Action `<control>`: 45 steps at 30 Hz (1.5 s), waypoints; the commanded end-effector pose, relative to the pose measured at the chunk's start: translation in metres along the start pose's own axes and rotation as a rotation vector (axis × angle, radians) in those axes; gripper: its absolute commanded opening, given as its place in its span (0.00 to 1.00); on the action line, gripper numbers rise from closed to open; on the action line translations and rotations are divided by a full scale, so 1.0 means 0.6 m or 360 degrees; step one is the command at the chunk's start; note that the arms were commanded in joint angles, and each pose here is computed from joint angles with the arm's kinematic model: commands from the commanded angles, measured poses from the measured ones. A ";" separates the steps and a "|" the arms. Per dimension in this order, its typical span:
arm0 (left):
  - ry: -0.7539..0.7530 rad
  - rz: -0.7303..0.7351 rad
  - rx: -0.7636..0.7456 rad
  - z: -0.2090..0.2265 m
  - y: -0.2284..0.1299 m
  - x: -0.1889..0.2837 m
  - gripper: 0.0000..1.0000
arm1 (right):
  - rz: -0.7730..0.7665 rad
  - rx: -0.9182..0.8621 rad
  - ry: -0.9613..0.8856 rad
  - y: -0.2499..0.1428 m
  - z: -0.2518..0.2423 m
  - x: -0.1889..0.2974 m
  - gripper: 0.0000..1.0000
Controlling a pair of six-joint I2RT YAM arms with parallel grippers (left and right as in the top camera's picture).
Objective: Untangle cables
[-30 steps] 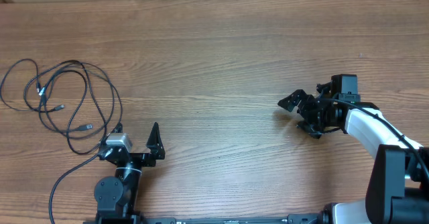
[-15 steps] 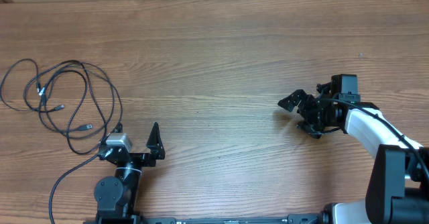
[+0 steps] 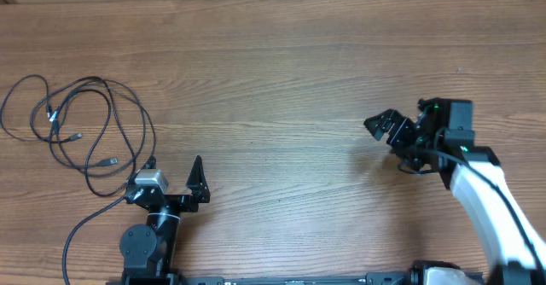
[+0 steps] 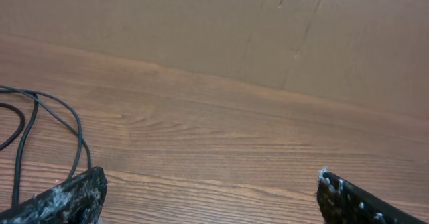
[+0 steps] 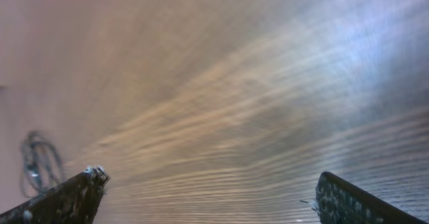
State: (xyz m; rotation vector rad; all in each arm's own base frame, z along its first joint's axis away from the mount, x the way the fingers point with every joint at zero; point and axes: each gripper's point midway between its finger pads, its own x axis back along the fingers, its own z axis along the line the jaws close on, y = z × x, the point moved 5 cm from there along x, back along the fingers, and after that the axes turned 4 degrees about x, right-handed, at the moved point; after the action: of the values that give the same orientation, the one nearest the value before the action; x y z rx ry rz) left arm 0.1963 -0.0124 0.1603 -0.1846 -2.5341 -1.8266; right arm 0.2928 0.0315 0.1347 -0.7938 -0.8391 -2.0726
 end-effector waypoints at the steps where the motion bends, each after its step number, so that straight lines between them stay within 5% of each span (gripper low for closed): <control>1: -0.0016 -0.0004 -0.0049 -0.002 -0.001 0.001 1.00 | -0.0262 0.0158 0.0122 0.018 0.048 0.072 1.00; 15: -0.0017 -0.0004 -0.0049 -0.002 -0.001 0.001 1.00 | -0.0968 0.0551 0.0516 -0.034 0.148 0.301 1.00; 38: -0.0016 -0.0004 -0.0048 -0.002 -0.001 0.001 1.00 | -0.0372 0.0216 0.0182 -0.126 0.058 0.234 1.00; 45: -0.0017 -0.0004 -0.0048 -0.002 -0.001 0.001 1.00 | -0.0395 0.0229 0.0194 -0.162 0.033 0.224 1.00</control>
State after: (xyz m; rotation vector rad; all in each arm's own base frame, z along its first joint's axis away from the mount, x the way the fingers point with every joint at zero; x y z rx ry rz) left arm 0.1962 -0.0124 0.1605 -0.1839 -2.5346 -1.8270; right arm 0.1563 0.0417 0.2284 -0.5171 -1.0203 -2.2106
